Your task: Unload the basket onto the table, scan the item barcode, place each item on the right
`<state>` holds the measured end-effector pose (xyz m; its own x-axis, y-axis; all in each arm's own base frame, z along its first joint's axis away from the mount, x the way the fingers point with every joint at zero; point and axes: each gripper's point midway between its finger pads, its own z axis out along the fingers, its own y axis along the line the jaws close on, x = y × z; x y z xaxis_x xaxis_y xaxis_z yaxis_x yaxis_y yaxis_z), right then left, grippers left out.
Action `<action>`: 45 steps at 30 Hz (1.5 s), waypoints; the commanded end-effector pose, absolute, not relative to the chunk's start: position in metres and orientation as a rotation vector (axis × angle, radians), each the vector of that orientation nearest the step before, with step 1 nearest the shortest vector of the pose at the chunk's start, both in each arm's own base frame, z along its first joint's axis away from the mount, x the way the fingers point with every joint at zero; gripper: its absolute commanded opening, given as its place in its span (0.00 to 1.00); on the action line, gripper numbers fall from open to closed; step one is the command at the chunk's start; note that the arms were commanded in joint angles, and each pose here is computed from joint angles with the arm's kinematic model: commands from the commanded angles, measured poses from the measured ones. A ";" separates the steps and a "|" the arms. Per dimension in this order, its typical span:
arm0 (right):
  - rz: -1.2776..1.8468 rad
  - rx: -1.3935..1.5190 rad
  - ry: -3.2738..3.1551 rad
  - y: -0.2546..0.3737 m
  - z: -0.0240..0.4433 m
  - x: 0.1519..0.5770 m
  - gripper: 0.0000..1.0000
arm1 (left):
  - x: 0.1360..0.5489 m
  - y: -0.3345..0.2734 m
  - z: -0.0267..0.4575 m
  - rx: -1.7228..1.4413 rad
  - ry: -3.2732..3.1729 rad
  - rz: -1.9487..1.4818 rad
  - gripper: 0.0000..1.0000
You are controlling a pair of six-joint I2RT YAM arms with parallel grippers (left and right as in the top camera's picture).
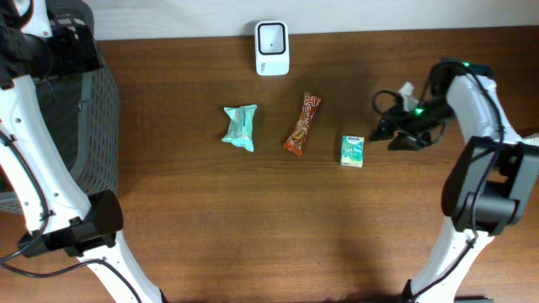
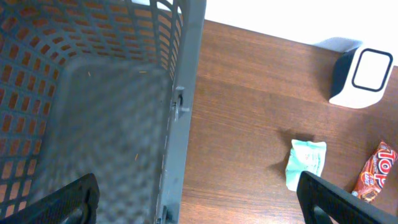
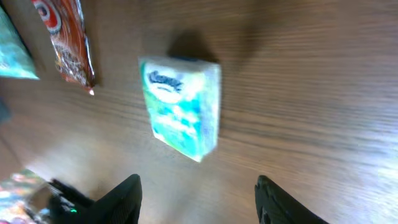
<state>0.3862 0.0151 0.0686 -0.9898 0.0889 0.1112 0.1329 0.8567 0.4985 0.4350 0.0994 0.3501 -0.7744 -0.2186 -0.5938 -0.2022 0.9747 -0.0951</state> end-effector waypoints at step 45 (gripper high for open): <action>0.951 1.737 -3.637 0.228 0.162 0.633 0.04 | 0.428 0.100 0.362 -0.303 2.452 -0.021 0.99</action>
<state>0.6322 0.2224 0.1586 -0.3322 -0.6755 -0.6583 -0.3334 0.7369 -0.5880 0.4349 0.0994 0.3503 -0.7741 -0.2185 -0.5941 -0.2022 0.9747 -0.0950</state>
